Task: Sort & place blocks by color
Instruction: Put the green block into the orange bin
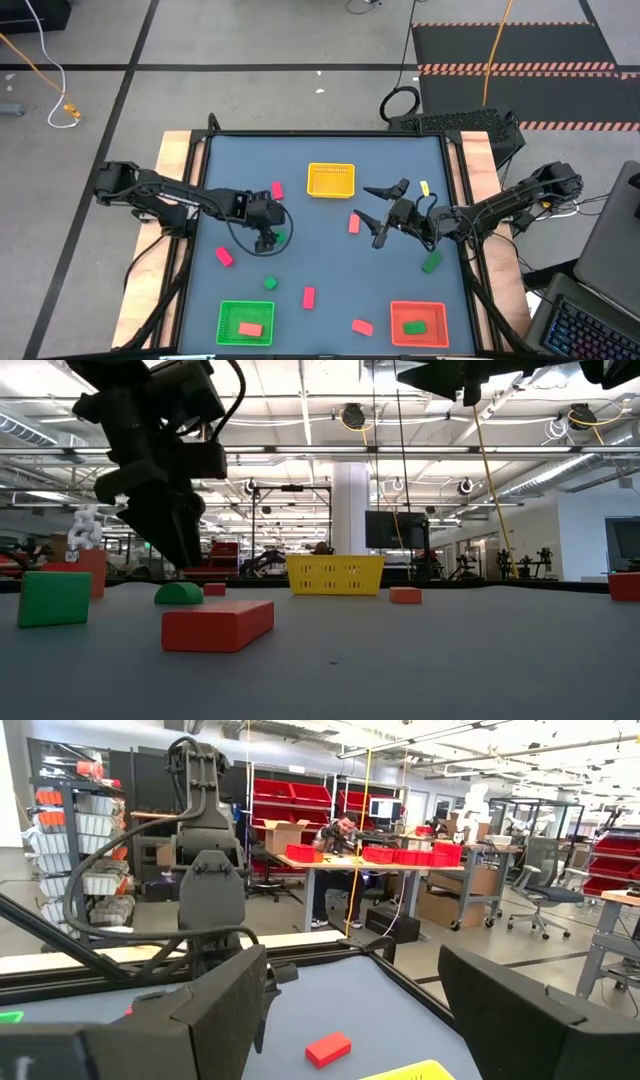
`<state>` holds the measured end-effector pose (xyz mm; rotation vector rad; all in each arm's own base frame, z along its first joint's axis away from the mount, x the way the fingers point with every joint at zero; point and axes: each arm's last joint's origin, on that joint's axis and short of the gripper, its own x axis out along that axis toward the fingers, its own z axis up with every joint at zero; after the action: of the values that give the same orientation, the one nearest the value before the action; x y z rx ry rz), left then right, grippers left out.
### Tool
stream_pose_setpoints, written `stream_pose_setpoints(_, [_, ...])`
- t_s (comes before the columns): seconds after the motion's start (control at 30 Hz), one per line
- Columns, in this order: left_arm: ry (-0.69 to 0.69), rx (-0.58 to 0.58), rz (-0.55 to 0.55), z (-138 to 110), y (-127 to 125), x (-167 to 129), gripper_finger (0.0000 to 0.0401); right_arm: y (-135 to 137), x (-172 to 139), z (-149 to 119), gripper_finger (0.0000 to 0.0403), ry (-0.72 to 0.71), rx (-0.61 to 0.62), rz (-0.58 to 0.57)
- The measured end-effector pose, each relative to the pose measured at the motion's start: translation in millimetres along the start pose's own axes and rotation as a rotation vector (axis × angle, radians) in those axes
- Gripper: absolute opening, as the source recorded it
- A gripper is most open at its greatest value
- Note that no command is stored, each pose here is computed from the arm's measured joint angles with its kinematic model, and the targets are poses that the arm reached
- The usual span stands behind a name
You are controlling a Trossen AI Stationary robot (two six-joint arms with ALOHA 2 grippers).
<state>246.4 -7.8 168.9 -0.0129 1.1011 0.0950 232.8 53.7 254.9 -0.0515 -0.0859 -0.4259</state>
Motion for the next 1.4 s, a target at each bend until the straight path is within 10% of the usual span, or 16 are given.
stream_pose_setpoints(0.67, [0.090, 0.046, -0.082, -1, -18, 46, 0.0297, 0, 0, -1, 0.0288, 0.007, 0.017, 0.001])
stream_pose_setpoints(1.2, [0.107, 0.056, -0.064, -6, -12, 21, 0.0121, 0, 0, 0, 0.0288, 0.005, 0.014, 0.001])
stream_pose_setpoints(1.4, [0.070, 0.055, -0.090, 0, -12, 21, 0.0120, 0, 0, 0, 0.0288, -0.001, 0.019, 0.000])
